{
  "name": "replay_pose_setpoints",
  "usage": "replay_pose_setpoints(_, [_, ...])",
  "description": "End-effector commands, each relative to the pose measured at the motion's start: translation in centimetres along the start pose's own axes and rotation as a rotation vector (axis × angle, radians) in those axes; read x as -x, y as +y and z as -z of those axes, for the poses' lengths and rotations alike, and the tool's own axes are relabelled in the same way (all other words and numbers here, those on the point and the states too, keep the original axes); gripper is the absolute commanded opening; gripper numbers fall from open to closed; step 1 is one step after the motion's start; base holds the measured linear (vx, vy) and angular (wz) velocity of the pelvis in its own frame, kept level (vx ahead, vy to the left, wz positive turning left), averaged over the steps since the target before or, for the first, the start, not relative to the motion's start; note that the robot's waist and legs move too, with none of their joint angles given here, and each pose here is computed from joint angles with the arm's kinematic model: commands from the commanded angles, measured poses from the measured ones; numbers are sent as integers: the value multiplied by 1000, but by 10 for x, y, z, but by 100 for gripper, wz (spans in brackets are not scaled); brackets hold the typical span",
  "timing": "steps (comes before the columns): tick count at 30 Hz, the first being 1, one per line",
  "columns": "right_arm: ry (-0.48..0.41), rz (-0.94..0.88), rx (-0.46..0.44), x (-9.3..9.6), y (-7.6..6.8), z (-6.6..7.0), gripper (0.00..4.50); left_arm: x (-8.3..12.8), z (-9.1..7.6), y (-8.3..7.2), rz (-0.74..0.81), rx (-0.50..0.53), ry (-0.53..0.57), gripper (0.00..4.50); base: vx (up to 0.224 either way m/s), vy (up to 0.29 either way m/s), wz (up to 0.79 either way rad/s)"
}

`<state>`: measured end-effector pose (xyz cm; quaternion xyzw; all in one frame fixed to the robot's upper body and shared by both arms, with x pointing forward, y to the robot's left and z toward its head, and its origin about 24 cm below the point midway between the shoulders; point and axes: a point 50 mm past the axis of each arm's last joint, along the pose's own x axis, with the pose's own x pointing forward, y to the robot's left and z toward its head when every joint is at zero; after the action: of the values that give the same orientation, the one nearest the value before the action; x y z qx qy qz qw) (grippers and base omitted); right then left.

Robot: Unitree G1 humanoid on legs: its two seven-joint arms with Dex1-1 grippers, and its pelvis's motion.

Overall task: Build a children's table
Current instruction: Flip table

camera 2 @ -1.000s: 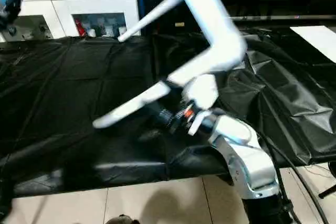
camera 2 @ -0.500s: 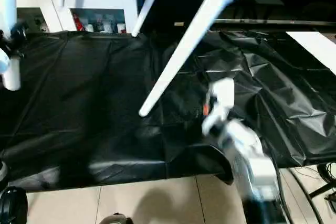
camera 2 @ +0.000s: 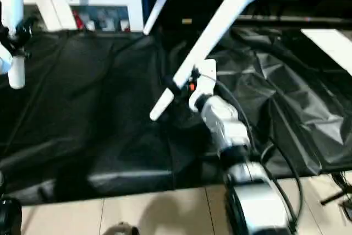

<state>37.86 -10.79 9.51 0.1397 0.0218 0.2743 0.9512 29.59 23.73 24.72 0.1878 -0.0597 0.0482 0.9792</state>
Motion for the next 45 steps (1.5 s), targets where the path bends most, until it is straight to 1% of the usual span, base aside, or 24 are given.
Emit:
replay_pose_setpoints(1, [-53, -5, -25, -2, -2, -8, 361, 3, 0, -4, 31, 15, -7, 169, 0, 0, 0])
replay_pose_setpoints(4, [-71, -26, -35, -1, -1, -8, 327, 3, 1, -4, 24, 16, 0, 169, 0, 0, 0])
replay_pose_setpoints(7, [-89, -52, -39, -1, -1, -9, 310, 4, 3, -3, 17, 17, 6, 167, 0, 0, 0])
replay_pose_setpoints(9, [-126, -82, -59, -1, 0, -12, 288, 5, 5, -4, 14, 19, 11, 167, 0, 0, 0])
replay_pose_setpoints(12, [-135, -133, -83, -1, 2, -12, 272, 6, 6, -4, 13, 24, 14, 166, 0, 0, 0])
replay_pose_setpoints(15, [-136, -173, -89, -1, 6, -11, 234, 7, 7, -6, 14, 31, 16, 166, 0, 0, 0])
replay_pose_setpoints(16, [-136, -179, -87, -1, 7, -10, 234, 7, 7, -6, 13, 34, 18, 166, 0, 0, 0])
replay_pose_setpoints(18, [-143, -185, -83, -1, 7, -11, 206, 8, 9, -6, 10, 36, 24, 165, 0, 0, 0])
replay_pose_setpoints(20, [-152, -179, -68, 0, 6, -12, 193, 9, 11, -7, 8, 40, 27, 164, 0, 0, 0])
replay_pose_setpoints(22, [-152, -176, -41, 1, 6, -13, 186, 10, 14, -8, 7, 46, 26, 164, 0, 0, 0])
replay_pose_setpoints(23, [-149, -175, -10, 3, 6, -12, 164, 13, 17, -10, 11, 51, 20, 164, 0, 0, 0])
replay_pose_setpoints(24, [-149, -175, -10, 3, 6, -12, 159, 13, 17, -10, 11, 51, 20, 164, 0, 0, 0])
replay_pose_setpoints(25, [-140, -172, 34, 8, 5, -11, 158, 16, 25, -14, 20, 60, 26, 164, 0, 0, 0])
replay_pose_setpoints(27, [-132, -175, 66, 13, 4, -9, 155, 20, 32, -17, 35, 60, 39, 164, 0, 0, 0])
replay_pose_setpoints(29, [-126, -173, 99, 23, 1, -8, 154, 27, 42, -19, 41, 62, 63, 163, 0, 0, 0])
replay_pose_setpoints(31, [-126, -172, 101, 24, 0, -8, 154, 28, 43, -19, 41, 62, 65, 161, 0, 0, 0])
replay_pose_setpoints(32, [-124, -163, 109, 31, -2, -7, 154, 32, 49, -20, 44, 60, 74, 161, 0, 0, 0])
replay_pose_setpoints(34, [-124, -162, 114, 35, -2, -7, 154, 35, 52, -21, 51, 59, 74, 161, 0, 0, 0])
replay_pose_setpoints(38, [-103, -173, 134, 49, 3, -1, 154, 44, 65, -24, 59, 87, 73, 161, 0, 0, 0])
replay_pose_setpoints(39, [-103, -173, 134, 49, 3, -1, 154, 44, 65, -24, 59, 87, 73, 161, 0, 0, 0])
replay_pose_setpoints(40, [-82, -175, 139, 57, 6, 3, 153, 50, 71, -25, 54, 81, 85, 161, 0, 0, 0])
replay_pose_setpoints(42, [-71, -173, 136, 61, 7, 5, 153, 53, 74, -25, 51, 80, 93, 161, 0, 0, 0])
replay_pose_setpoints(44, [-29, -170, 153, 69, 10, 14, 153, 63, 82, -27, 52, 87, 121, 161, 0, 0, 0])
replay_pose_setpoints(45, [-25, -169, 157, 70, 10, 15, 153, 65, 83, -27, 54, 90, 124, 161, 0, 0, 0])
